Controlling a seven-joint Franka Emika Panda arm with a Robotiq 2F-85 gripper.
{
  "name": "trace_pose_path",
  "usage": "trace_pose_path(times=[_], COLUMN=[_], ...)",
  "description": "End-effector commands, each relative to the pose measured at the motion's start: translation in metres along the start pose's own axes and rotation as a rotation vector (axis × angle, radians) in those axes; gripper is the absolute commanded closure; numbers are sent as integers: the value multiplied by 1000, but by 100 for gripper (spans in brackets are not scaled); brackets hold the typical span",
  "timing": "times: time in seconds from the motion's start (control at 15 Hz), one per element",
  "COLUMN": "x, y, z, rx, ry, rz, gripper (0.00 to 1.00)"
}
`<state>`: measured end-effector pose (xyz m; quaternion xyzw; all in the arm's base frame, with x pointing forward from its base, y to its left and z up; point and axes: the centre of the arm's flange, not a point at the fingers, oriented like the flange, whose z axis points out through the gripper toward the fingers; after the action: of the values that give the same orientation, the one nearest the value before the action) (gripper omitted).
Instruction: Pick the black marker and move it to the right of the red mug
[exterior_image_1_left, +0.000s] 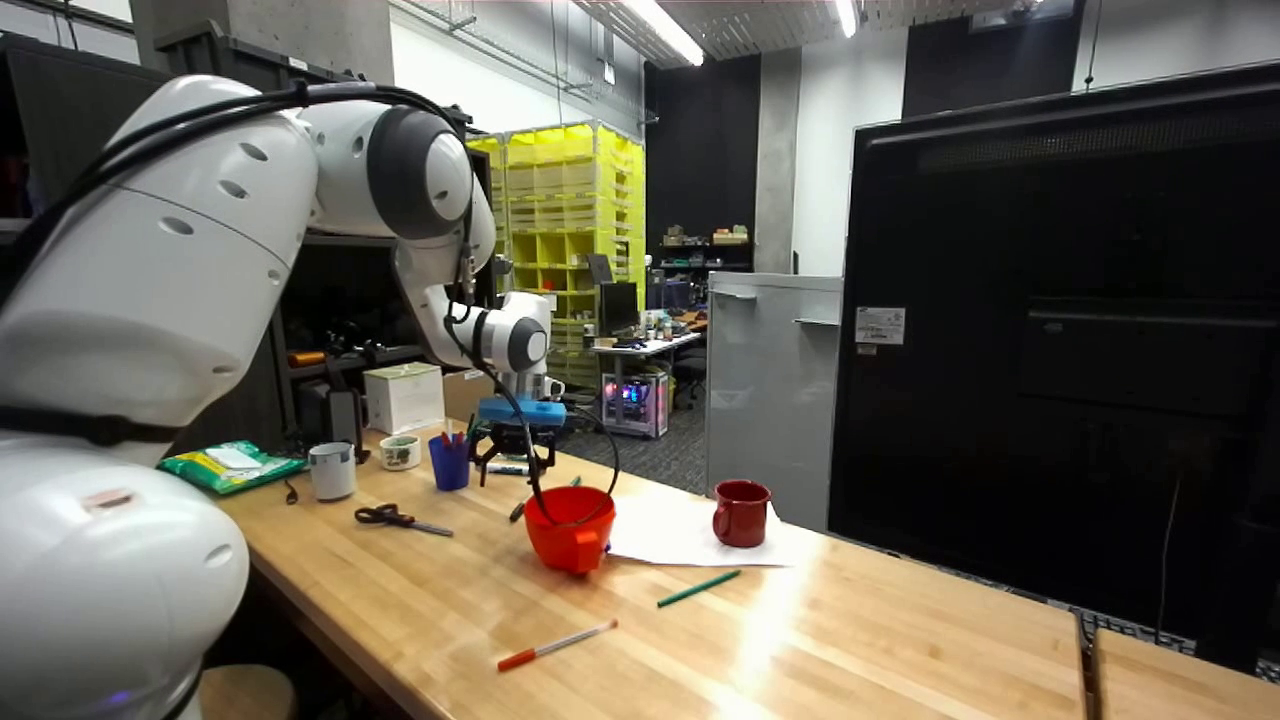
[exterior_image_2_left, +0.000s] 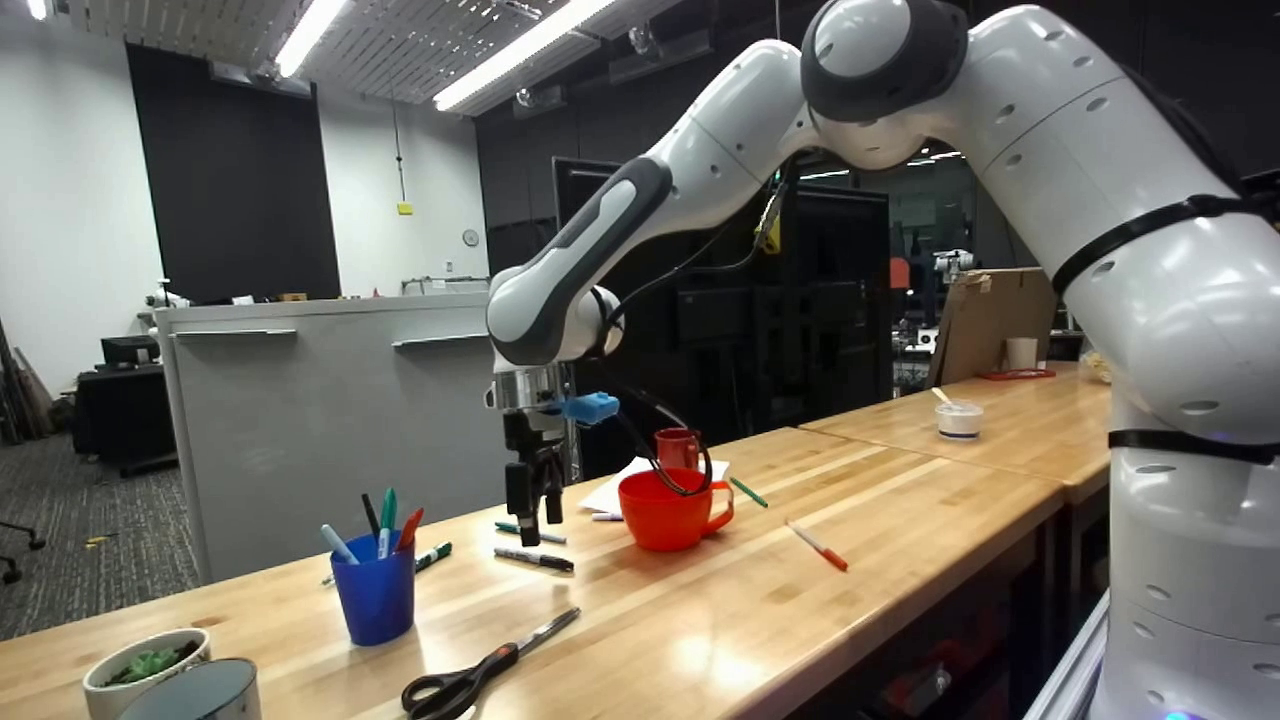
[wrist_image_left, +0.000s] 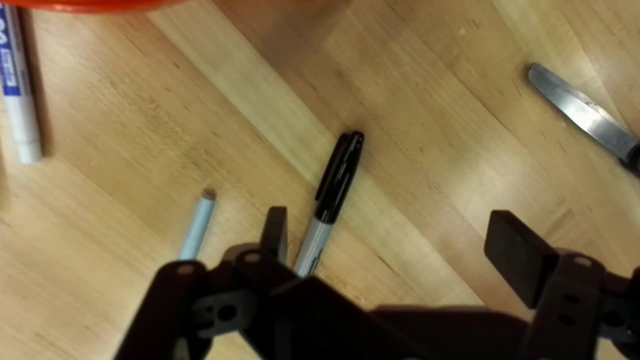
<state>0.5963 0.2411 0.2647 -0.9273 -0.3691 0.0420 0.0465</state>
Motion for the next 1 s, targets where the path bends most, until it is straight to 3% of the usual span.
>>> trace_pose_path(times=[0.0,0.93], x=[3,4], y=[3,8], z=[6,24], rx=[19,32], ry=[-9,-33], rz=[4,10], gripper=[0,0])
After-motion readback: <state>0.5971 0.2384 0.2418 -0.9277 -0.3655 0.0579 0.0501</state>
